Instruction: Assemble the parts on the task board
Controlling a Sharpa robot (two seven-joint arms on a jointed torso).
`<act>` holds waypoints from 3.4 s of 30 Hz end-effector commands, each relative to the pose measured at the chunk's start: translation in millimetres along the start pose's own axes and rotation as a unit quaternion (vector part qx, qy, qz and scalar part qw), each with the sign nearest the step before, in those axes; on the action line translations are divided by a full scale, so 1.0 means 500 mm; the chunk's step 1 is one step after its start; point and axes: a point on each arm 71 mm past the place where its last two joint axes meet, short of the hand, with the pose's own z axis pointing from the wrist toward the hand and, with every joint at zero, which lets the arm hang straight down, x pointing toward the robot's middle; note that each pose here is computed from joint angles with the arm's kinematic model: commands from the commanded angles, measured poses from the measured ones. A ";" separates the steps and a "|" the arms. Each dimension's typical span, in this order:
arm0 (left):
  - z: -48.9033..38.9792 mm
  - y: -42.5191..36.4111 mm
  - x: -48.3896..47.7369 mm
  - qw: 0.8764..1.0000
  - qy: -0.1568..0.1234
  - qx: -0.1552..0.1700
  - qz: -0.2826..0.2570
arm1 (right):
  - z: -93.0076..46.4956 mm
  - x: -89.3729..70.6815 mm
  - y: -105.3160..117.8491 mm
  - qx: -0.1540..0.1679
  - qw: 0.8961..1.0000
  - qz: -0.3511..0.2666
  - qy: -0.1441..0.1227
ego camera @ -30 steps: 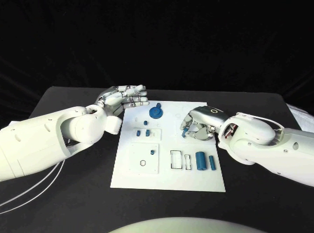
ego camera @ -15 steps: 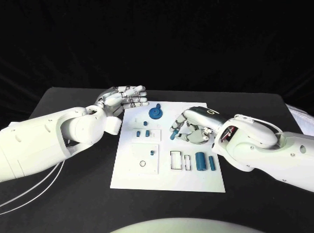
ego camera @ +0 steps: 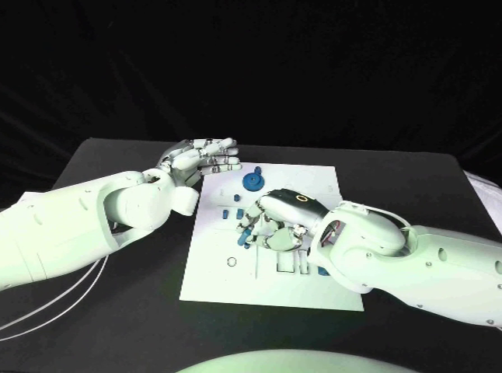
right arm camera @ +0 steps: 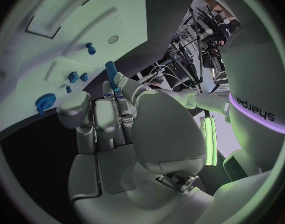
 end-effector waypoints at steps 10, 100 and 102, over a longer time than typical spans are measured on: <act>0.001 -0.001 0.003 1.000 0.010 0.004 -0.002 | 0.027 0.079 0.001 -0.005 0.998 -0.021 0.052; 0.001 0.001 0.007 1.000 0.018 -0.003 -0.004 | 0.049 0.109 0.022 0.015 0.993 -0.096 0.069; 0.001 0.001 0.007 1.000 0.018 -0.003 -0.004 | 0.049 0.109 0.023 0.015 0.993 -0.095 0.066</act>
